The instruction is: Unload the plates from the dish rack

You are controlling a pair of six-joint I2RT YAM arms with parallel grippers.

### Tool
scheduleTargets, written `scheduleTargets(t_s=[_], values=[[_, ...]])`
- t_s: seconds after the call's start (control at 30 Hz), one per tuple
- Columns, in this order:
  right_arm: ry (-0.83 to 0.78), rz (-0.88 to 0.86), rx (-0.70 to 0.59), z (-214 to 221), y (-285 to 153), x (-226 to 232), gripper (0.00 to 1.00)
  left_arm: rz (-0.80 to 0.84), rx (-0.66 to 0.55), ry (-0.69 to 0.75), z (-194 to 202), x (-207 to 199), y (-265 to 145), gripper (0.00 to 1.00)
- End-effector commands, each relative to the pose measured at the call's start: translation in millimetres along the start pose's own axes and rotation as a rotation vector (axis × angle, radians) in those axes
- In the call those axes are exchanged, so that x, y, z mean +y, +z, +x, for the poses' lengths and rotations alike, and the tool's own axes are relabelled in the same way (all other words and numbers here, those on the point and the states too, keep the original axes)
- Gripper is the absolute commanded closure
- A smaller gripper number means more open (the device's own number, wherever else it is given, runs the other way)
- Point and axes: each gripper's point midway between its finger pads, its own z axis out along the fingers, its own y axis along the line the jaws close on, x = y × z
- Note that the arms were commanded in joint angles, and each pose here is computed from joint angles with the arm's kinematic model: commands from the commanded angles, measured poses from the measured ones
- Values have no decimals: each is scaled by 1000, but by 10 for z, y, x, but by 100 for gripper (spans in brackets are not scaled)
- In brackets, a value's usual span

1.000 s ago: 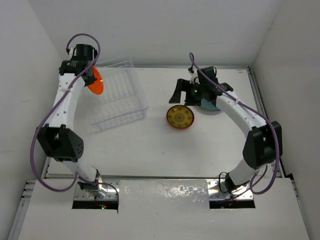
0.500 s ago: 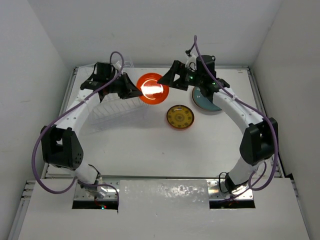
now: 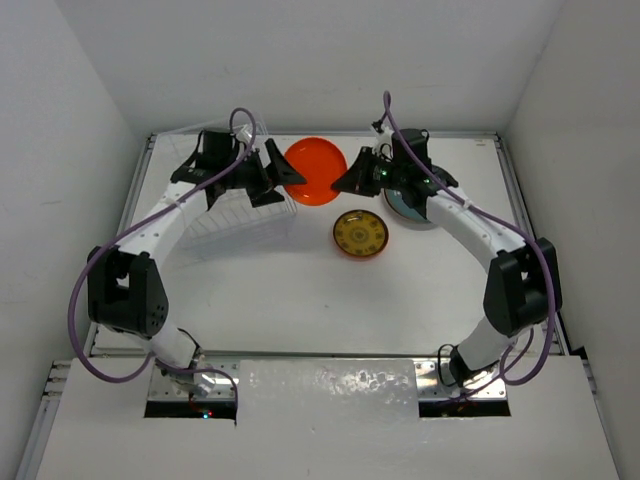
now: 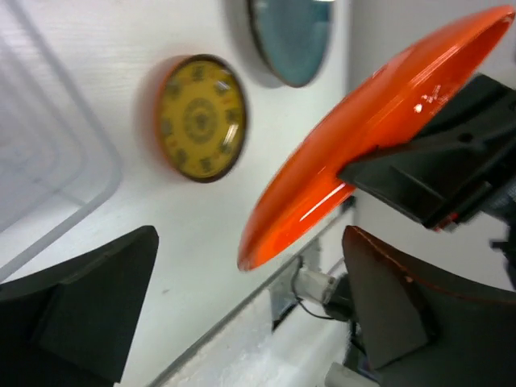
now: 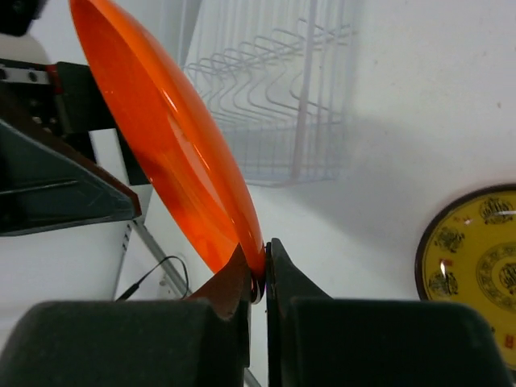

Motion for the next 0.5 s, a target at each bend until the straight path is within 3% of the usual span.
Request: scheduleTargets(t_s=[0.0, 0.07, 0.13, 0.23, 0.4, 0.43, 0.47], values=[[4, 67, -33, -23, -86, -161, 100, -240, -53, 50, -154, 133, -193, 0], [58, 197, -63, -56, -203, -507, 100, -527, -161, 100, -376, 534, -427, 0], [154, 334, -29, 110, -360, -916, 100, -703, -251, 143, -523, 634, -793, 0], [204, 424, 3, 293, -499, -1284, 100, -784, -328, 205, -623, 588, -1132, 0], [215, 497, 101, 619, -571, -1614, 97, -860, -317, 256, -603, 641, -1360, 0], [216, 497, 118, 659, -564, -1630, 94, -867, -318, 262, -603, 641, -1384, 0], [223, 502, 141, 721, -570, -1658, 77, -874, -310, 263, -581, 663, -1388, 0]])
